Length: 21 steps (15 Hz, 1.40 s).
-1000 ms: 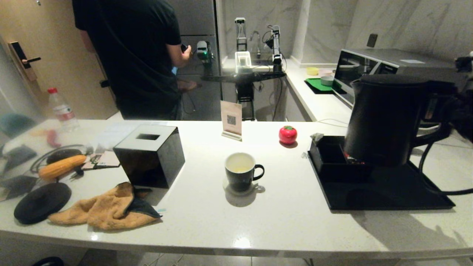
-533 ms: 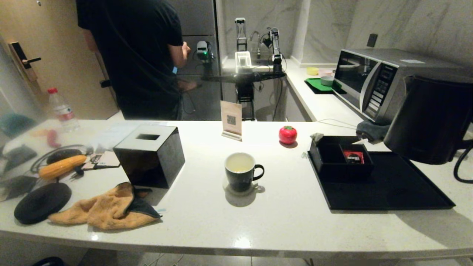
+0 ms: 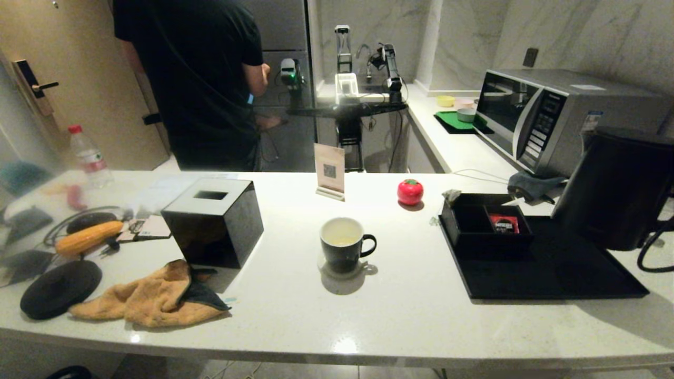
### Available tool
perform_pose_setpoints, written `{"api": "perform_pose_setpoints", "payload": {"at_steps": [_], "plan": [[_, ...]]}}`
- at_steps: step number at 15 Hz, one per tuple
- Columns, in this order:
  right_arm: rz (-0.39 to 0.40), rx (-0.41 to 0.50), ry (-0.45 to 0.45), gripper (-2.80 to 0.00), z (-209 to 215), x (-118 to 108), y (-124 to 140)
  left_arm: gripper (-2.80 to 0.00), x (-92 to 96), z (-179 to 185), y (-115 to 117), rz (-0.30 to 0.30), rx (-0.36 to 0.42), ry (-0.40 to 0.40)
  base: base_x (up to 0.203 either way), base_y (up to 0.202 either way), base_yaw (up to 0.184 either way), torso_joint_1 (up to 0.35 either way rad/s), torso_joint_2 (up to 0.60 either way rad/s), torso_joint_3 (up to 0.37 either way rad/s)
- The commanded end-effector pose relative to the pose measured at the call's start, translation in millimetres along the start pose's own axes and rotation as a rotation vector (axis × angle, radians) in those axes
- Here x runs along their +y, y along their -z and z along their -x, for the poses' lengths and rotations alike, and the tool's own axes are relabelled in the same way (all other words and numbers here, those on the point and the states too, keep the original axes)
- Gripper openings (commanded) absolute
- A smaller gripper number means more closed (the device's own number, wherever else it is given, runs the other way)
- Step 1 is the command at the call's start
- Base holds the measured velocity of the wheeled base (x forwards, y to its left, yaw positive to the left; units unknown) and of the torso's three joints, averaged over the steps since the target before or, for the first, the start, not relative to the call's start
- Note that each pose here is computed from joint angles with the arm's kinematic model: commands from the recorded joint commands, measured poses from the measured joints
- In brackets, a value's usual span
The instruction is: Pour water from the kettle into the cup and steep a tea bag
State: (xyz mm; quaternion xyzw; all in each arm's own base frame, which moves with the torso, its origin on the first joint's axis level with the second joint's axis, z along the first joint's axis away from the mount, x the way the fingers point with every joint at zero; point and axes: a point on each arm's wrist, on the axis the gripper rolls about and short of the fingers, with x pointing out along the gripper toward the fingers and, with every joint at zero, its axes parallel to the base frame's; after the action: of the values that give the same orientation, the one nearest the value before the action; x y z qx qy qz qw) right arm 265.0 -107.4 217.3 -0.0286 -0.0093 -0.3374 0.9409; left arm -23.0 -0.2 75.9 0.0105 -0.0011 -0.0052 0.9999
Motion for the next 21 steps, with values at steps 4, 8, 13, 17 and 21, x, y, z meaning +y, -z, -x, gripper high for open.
{"api": "perform_pose_setpoints", "payload": {"at_steps": [4,8,13,17,21], "plan": [[0.015,0.046,0.003,-2.8,-6.3,2.7,38.1,-2.8,0.0,0.0,0.0,0.0,0.001,0.0,0.0,0.0,0.0,0.0,0.0,0.0],[0.009,0.024,0.015,-2.8,-17.7,5.0,52.2,-2.8,0.0,0.0,0.0,0.0,0.001,0.0,0.0,0.0,0.0,0.0,0.0,0.0],[0.004,-0.007,0.025,-2.8,-27.8,6.9,66.7,-2.8,0.0,0.0,0.0,0.0,0.001,0.0,0.0,0.0,0.0,0.0,0.0,0.0],[0.008,-0.002,0.045,-2.8,-37.7,4.0,80.9,-2.8,0.0,0.0,0.0,0.0,0.001,0.0,0.0,0.0,0.0,0.0,0.0,0.0],[0.014,0.016,0.052,-2.8,-44.5,3.8,94.7,-2.8,0.0,0.0,0.0,0.0,0.001,0.0,0.0,0.0,0.0,0.0,0.0,0.0]]}}
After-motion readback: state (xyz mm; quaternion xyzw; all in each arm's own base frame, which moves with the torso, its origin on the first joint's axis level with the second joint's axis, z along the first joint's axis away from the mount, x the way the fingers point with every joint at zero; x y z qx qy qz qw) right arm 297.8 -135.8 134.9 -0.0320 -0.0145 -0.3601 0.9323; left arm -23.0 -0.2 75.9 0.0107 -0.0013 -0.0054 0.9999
